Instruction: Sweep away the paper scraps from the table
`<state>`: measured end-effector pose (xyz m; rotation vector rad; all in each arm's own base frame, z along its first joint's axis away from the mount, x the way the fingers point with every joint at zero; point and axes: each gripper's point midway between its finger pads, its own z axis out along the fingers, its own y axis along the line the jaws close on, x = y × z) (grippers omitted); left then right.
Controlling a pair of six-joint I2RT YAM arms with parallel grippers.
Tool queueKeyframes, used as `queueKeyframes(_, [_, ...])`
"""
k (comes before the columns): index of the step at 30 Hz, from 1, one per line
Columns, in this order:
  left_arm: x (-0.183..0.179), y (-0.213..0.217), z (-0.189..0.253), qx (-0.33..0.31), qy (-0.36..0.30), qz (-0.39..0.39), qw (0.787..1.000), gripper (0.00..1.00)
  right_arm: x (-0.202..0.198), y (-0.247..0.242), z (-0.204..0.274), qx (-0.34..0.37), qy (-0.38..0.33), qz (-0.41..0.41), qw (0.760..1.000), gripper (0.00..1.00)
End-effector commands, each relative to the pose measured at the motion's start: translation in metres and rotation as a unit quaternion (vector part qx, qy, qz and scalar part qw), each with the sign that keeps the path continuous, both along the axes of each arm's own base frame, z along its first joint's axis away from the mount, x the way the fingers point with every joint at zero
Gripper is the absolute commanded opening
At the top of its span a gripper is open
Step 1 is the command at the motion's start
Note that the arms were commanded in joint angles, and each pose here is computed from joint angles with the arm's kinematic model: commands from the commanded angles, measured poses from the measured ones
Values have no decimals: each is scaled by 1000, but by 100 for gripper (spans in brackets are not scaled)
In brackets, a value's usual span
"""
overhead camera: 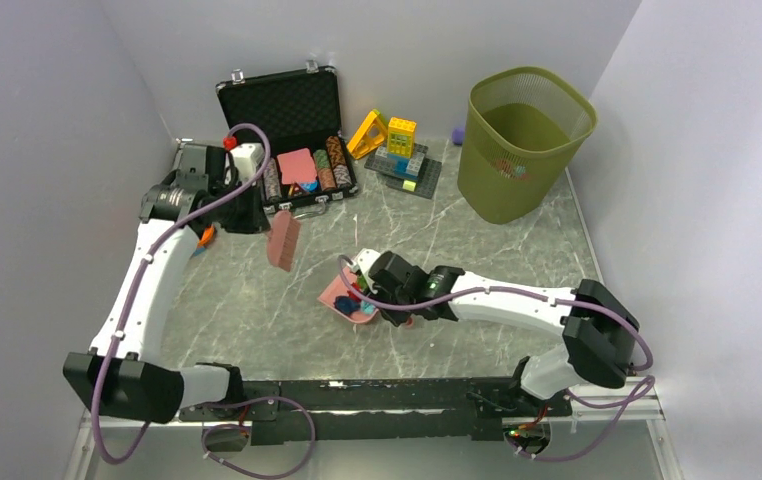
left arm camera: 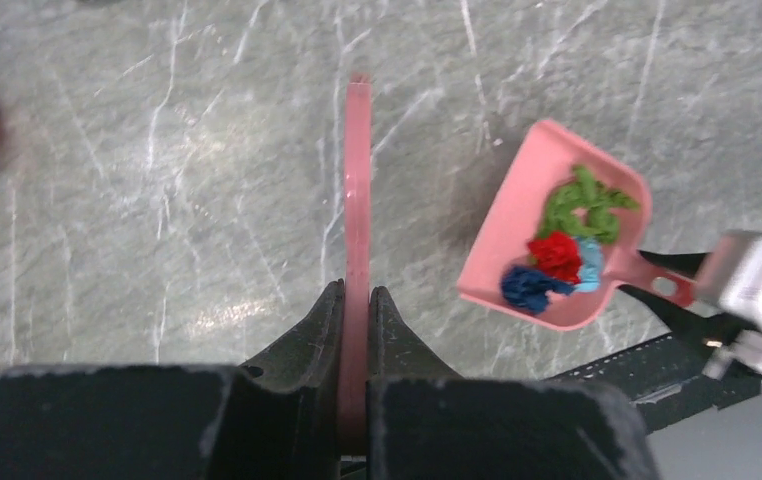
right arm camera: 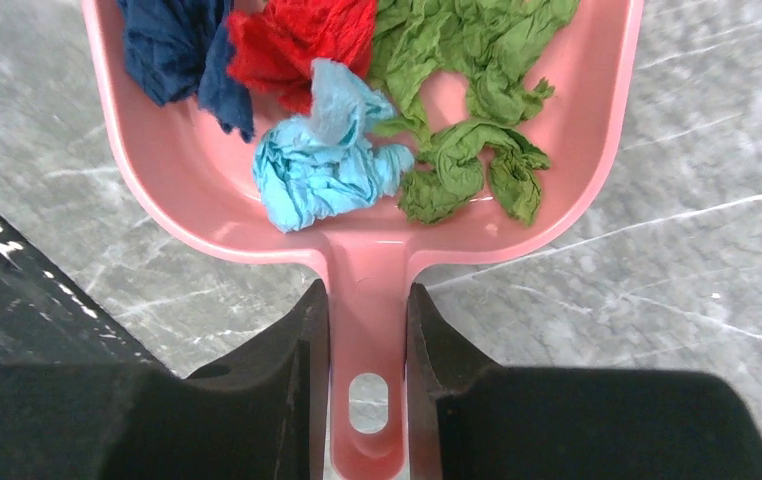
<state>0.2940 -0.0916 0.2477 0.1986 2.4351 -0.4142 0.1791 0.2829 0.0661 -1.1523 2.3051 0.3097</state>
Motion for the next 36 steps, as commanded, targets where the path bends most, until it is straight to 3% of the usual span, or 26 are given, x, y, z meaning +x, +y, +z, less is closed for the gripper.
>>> queueKeyframes(1, [1, 17, -7, 10, -27, 32, 999, 0, 28, 9, 64, 39, -42, -37, 998, 0])
queueKeyframes(7, [-9, 19, -23, 5, -29, 36, 999, 0, 82, -15, 137, 56, -33, -107, 992, 0])
queueKeyframes(12, [-17, 13, -35, -14, -33, 31, 999, 0, 140, -46, 202, 98, -50, -202, 973, 0])
queueKeyframes(16, [-23, 9, -37, -27, -36, 22, 999, 0, 186, -74, 250, 142, -72, -277, 948, 0])
queueKeyframes(20, [-28, 7, -40, -35, -42, 20, 998, 0, 231, -110, 293, 228, -63, -351, 906, 0])
queueKeyframes(23, [-31, 6, -43, -37, -43, 19, 998, 0, 263, -147, 313, 318, -33, -403, 857, 0])
queueKeyframes(27, [-33, 4, -49, -42, -43, 13, 998, 0, 285, -164, 331, 478, 49, -414, 773, 0])
queueKeyframes(32, [-35, -1, -56, -53, -37, 2, 998, 0, 289, -203, 362, 663, 92, -409, 620, 0])
queueKeyframes(34, [-35, -2, -57, -53, -38, 0, 998, 0, 291, -211, 369, 703, 109, -396, 581, 0])
queueKeyframes(36, [-35, -2, -59, -53, -39, -3, 998, 0, 292, -212, 377, 728, 127, -372, 562, 0])
